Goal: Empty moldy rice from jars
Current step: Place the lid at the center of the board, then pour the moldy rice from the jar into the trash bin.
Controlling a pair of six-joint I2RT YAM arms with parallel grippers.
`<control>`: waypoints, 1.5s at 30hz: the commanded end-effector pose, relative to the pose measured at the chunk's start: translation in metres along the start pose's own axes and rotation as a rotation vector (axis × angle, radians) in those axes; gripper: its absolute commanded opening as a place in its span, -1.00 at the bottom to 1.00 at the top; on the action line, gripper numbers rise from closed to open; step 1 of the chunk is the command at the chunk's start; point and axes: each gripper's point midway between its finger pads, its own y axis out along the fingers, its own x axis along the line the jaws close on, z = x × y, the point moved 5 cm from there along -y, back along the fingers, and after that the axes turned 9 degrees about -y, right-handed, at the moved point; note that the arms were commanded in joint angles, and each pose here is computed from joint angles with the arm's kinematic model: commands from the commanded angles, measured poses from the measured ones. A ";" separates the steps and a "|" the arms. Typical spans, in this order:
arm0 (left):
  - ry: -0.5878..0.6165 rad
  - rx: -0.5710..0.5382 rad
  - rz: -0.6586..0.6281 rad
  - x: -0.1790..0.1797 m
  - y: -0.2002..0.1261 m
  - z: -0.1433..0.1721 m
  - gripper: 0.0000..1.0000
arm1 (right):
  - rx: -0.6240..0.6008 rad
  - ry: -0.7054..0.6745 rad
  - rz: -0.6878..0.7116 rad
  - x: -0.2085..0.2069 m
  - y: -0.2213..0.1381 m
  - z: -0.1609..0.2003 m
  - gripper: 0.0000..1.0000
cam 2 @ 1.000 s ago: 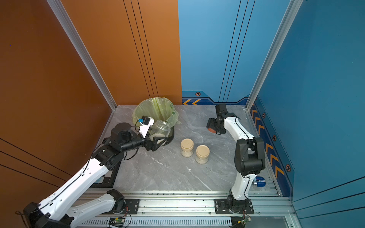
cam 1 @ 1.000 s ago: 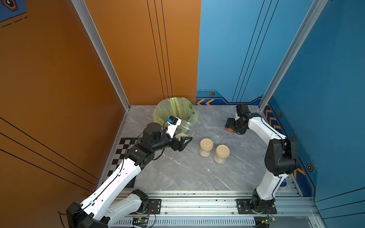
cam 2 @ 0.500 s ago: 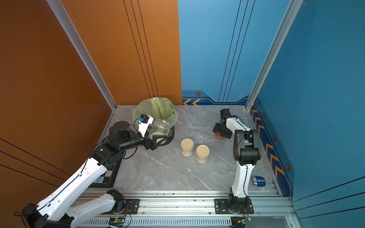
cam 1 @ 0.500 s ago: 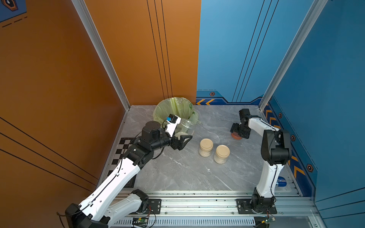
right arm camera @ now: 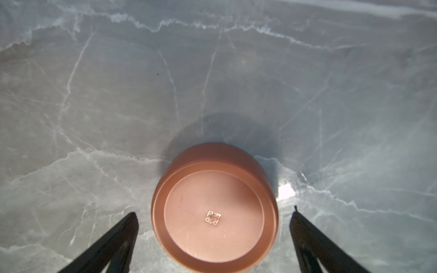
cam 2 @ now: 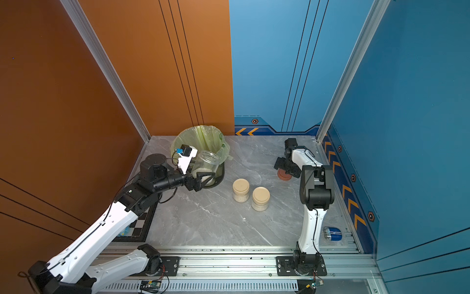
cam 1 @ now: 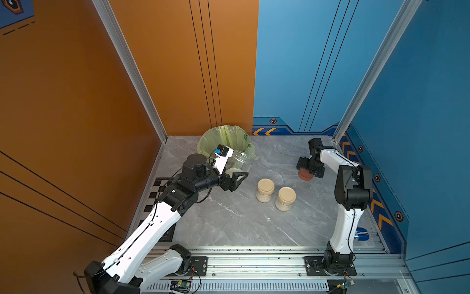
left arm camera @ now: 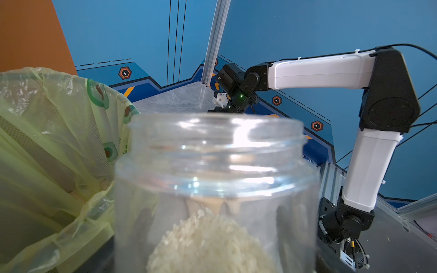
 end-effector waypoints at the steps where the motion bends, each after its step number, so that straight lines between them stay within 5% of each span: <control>1: 0.056 -0.117 0.067 -0.022 -0.013 -0.035 -1.00 | -0.024 -0.054 0.031 0.006 -0.035 -0.002 1.00; 9: 0.035 -0.086 0.075 -0.018 -0.016 -0.038 -1.00 | -0.043 -0.131 0.004 0.038 -0.073 -0.003 1.00; 29: -0.044 -0.076 0.089 -0.003 -0.016 -0.064 -1.00 | -0.224 -0.194 -0.444 0.161 -0.226 0.005 1.00; 45: -0.050 -0.114 -0.023 0.035 -0.021 -0.082 -1.00 | -0.322 -0.198 -0.718 0.225 -0.324 0.035 1.00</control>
